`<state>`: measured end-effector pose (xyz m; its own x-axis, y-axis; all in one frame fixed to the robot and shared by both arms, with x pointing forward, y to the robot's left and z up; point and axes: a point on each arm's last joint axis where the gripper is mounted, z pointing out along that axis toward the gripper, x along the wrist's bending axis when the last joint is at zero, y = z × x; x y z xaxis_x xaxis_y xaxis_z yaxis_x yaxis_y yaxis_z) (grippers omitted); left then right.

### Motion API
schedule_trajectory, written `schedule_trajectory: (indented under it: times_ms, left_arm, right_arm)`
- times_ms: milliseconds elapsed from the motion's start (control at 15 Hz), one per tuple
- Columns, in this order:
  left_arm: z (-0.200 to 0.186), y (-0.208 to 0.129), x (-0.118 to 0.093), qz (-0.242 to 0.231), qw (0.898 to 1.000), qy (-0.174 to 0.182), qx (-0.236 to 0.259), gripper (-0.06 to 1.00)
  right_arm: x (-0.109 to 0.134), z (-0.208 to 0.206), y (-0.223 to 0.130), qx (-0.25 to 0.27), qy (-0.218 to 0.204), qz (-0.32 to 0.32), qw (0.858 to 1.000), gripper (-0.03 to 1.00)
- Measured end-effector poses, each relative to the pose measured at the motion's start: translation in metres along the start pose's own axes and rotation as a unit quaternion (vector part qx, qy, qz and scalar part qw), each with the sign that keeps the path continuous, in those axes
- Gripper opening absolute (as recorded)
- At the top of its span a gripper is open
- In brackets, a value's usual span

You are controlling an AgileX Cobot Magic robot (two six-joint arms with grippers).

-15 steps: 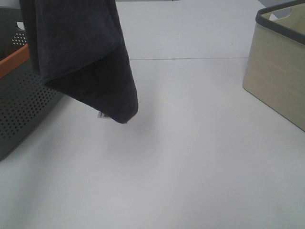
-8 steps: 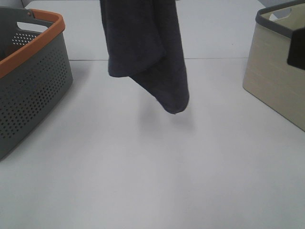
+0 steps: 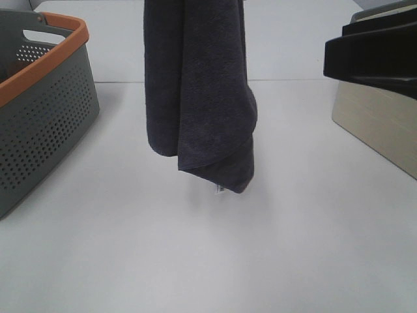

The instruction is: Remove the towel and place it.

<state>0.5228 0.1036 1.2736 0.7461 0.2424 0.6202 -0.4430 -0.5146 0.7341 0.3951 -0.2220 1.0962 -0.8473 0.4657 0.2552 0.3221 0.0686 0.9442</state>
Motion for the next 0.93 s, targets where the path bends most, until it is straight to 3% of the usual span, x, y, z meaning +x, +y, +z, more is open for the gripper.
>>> schedule_trajectory:
  times_ms: [200,533,733,933]
  left_arm:
    - [0.002,-0.001,-0.005,0.051,0.998,-0.030,-0.007,0.00]
    - [0.011,0.001,-0.009,0.044,0.997,-0.051,-0.043,0.00]
    - [0.036,0.004,-0.026,0.075,0.992,-0.086,-0.056,0.00]
    - [0.046,0.005,-0.032,0.077,0.991,-0.095,-0.060,0.00]
  right_arm:
    - [-0.015,0.010,0.001,-0.034,0.024,-0.003,0.999,0.65]
    - [-0.033,0.020,0.002,-0.052,0.044,0.012,0.998,0.64]
    - [-0.047,0.026,0.011,-0.057,0.046,0.001,0.997,0.64]
    - [-0.053,0.030,0.009,-0.054,0.046,0.009,0.997,0.64]
